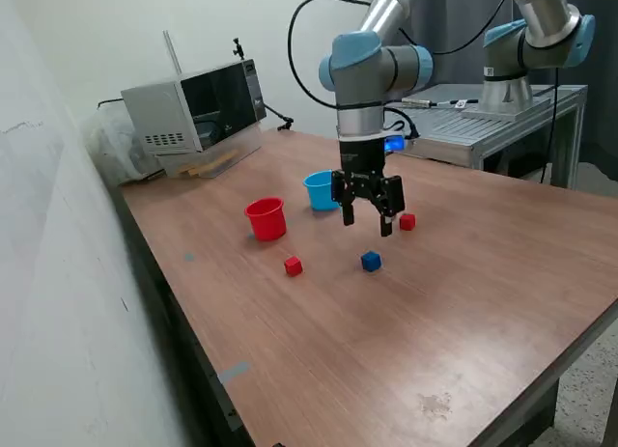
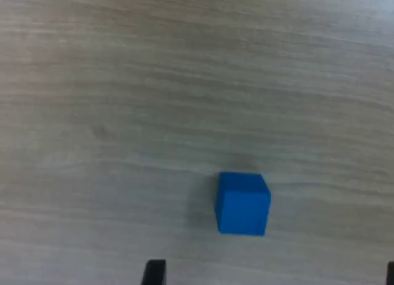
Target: Place red objects in the red bin, and blue objects in the blue bin.
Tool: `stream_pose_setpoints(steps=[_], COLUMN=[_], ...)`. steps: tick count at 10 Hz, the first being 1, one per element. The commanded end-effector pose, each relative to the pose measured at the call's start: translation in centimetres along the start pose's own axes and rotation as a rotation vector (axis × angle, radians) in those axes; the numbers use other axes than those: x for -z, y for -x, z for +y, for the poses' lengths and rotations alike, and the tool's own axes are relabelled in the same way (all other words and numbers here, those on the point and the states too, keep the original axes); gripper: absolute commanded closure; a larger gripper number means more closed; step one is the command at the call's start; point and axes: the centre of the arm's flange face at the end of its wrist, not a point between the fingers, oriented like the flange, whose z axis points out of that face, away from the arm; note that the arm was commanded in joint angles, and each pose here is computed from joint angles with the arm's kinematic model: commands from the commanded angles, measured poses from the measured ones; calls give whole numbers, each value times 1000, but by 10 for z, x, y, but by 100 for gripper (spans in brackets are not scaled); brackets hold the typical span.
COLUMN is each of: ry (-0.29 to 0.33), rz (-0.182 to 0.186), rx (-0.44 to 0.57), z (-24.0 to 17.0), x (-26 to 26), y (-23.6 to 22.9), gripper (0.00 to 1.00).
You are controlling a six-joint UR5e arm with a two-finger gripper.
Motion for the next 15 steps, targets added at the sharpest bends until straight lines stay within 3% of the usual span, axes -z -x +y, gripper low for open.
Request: stream_pose_setpoints(steps=[1, 9, 10, 14, 15], ry=[-10, -38, -35, -43, -51], rz=[0, 1, -1, -14, -47], rx=[-1, -2, 1, 2, 6], z=[-2, -1, 0, -2, -2], x=[-14, -48, -49, -51, -52], y=[0, 2, 0, 2, 5], gripper=[0, 0, 100, 100, 100])
